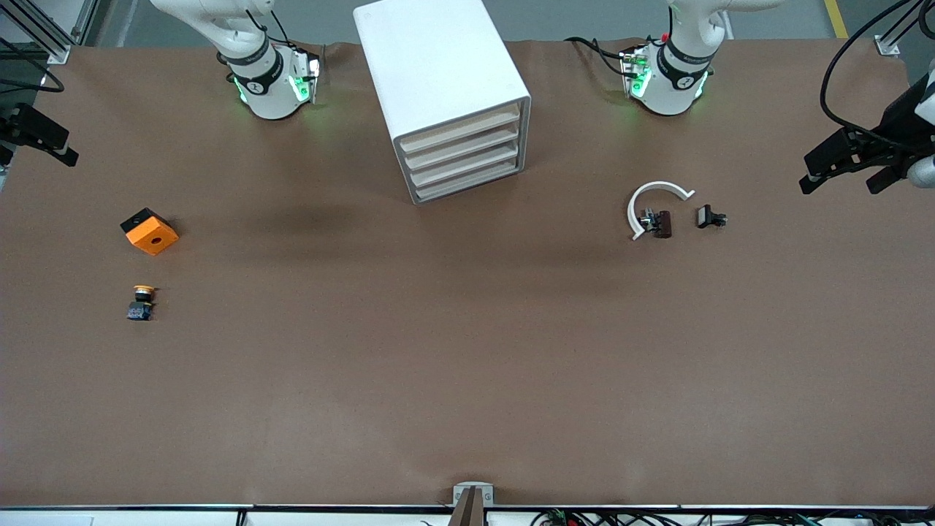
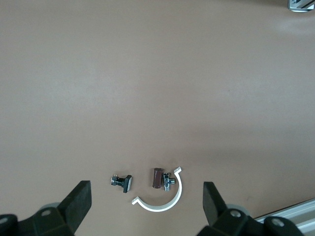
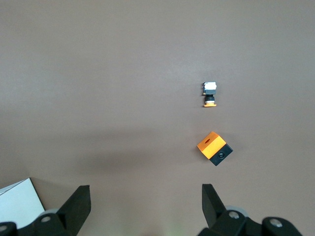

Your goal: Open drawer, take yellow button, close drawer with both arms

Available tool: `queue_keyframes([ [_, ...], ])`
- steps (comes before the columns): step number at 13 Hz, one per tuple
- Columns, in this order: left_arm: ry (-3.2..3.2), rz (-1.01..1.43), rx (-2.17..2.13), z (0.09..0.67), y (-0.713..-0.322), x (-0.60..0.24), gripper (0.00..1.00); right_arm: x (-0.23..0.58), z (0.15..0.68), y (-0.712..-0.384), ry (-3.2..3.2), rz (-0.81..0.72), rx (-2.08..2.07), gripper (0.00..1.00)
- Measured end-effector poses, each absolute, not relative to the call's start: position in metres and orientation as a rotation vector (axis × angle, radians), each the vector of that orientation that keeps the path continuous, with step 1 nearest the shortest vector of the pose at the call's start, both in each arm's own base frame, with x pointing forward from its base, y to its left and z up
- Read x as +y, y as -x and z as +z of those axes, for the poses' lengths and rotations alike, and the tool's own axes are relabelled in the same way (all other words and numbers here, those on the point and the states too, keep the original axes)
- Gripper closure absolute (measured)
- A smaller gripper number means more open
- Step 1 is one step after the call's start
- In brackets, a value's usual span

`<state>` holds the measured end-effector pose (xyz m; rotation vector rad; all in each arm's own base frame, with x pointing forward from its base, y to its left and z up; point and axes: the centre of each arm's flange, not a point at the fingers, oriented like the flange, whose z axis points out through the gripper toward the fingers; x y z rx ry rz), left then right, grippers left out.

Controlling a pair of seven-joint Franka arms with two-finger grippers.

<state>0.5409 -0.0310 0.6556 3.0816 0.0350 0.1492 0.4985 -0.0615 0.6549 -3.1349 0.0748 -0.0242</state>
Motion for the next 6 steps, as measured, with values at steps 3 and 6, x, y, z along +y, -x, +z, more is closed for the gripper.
queue_keyframes([
  [3, -3.081, 0.151, 0.033, 0.6562, -0.5408, -0.0317, 0.00, -0.0615, 0.6549, -0.4985, 3.135, -0.024, 0.075, 0.00],
  [6, -3.081, 0.152, 0.020, 0.6567, -0.5406, -0.0363, 0.00, -0.0615, 0.6549, -0.4985, 3.135, -0.024, 0.075, 0.00],
])
